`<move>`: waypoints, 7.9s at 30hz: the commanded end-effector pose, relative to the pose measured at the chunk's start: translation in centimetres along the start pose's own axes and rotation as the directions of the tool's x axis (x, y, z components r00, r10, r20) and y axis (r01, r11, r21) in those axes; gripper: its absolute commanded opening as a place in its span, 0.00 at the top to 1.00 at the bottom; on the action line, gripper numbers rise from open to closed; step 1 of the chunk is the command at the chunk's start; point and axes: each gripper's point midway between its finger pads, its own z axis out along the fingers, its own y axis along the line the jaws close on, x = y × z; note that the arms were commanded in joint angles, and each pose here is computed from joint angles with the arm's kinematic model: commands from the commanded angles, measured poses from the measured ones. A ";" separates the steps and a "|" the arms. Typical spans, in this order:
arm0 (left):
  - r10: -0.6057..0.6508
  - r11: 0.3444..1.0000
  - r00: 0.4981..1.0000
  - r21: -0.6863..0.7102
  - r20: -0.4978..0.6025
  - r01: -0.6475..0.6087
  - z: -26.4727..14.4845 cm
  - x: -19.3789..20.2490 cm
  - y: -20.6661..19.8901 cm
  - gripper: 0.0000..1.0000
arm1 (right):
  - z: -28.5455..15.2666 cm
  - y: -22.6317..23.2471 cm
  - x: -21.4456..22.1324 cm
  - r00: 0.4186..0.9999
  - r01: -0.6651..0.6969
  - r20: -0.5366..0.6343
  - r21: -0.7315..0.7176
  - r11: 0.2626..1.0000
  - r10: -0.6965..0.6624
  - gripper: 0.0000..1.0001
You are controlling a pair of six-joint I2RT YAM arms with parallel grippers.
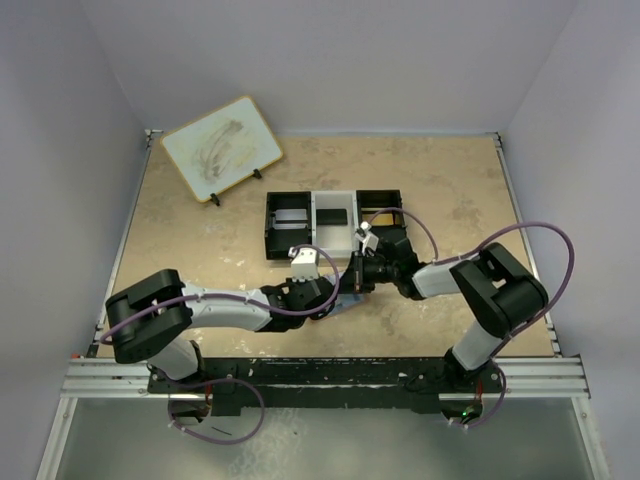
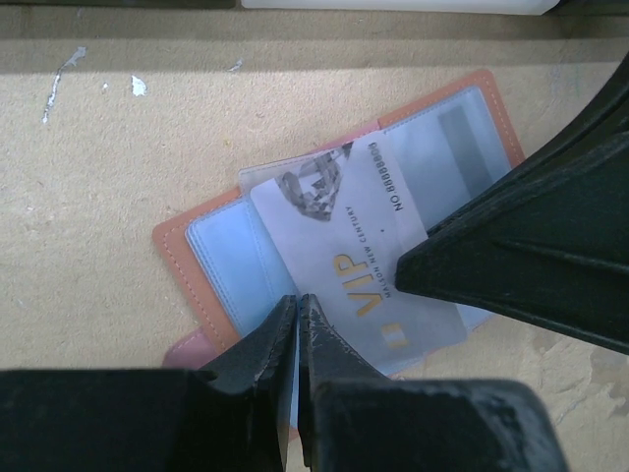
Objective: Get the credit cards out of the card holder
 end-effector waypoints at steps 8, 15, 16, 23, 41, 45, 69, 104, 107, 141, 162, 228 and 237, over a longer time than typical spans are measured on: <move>-0.016 1.000 1.000 -0.020 0.022 0.016 -0.6 -0.2 1.0 0.99 | -3.2 -1.1 -0.9 0.997 0.008 0.077 0.092 0.996 -0.015 1.00; -0.034 0.999 0.999 0.002 0.040 0.034 -1.8 -1.5 0.6 0.96 | -3.9 -1.5 0.1 0.997 -0.001 0.081 0.106 0.994 -0.007 1.00; -0.043 0.999 0.998 0.017 0.049 0.042 -2.3 -2.1 0.4 0.94 | -4.1 -1.6 0.1 0.996 -0.001 0.087 0.120 0.993 -0.009 1.00; -0.076 0.980 0.994 0.192 0.078 0.060 -4.8 -5.3 -3.9 0.78 | -4.8 -1.6 -0.7 0.985 -0.042 0.174 0.145 0.989 0.016 1.00; 0.006 1.000 1.000 0.005 -0.008 -0.006 0.5 -1.5 -2.7 0.79 | -3.9 -1.6 -1.6 0.985 -0.028 0.171 0.125 0.992 0.006 1.00; 0.011 0.998 0.999 -0.061 -0.032 -0.013 0.0 -0.6 -0.4 0.82 | -4.2 -2.0 -1.1 0.986 -0.010 0.165 0.148 0.989 -0.015 1.00; -0.020 1.000 0.997 0.011 -0.069 0.021 2.7 1.0 -2.5 0.91 | -3.6 -1.1 -0.7 0.990 -0.010 0.139 0.069 0.998 0.000 0.94; -0.092 0.995 0.991 -0.022 0.094 0.094 -4.2 -11.8 6.0 0.48 | -9.4 8.8 -11.4 0.573 0.663 0.391 0.295 0.688 -0.720 1.00; -0.085 0.989 0.994 -0.116 0.076 0.093 -4.8 -13.6 9.7 0.45 | -9.6 10.9 -12.4 0.386 0.772 0.396 0.356 0.527 -0.833 1.00; -0.051 0.777 0.913 -0.559 0.404 0.290 -15.1 -21.7 25.5 0.33 | 7.9 8.3 -21.8 -0.085 0.956 -0.163 0.266 -0.126 -0.983 1.00; -0.048 0.778 0.915 -0.559 0.401 0.286 -15.0 -21.7 25.5 0.33 | 11.4 4.7 -24.7 -0.235 0.895 -0.411 0.263 -0.361 -0.881 0.99; -0.036 0.788 0.941 -0.570 0.337 0.234 -13.8 -21.0 25.3 0.34 | -2.3 10.0 -13.3 0.739 0.508 0.156 0.509 0.695 -0.655 0.52; -0.036 0.784 0.941 -0.575 0.336 0.234 -13.7 -21.0 25.4 0.34 | -1.7 7.6 -5.9 0.869 0.389 0.139 0.400 0.830 -0.475 0.40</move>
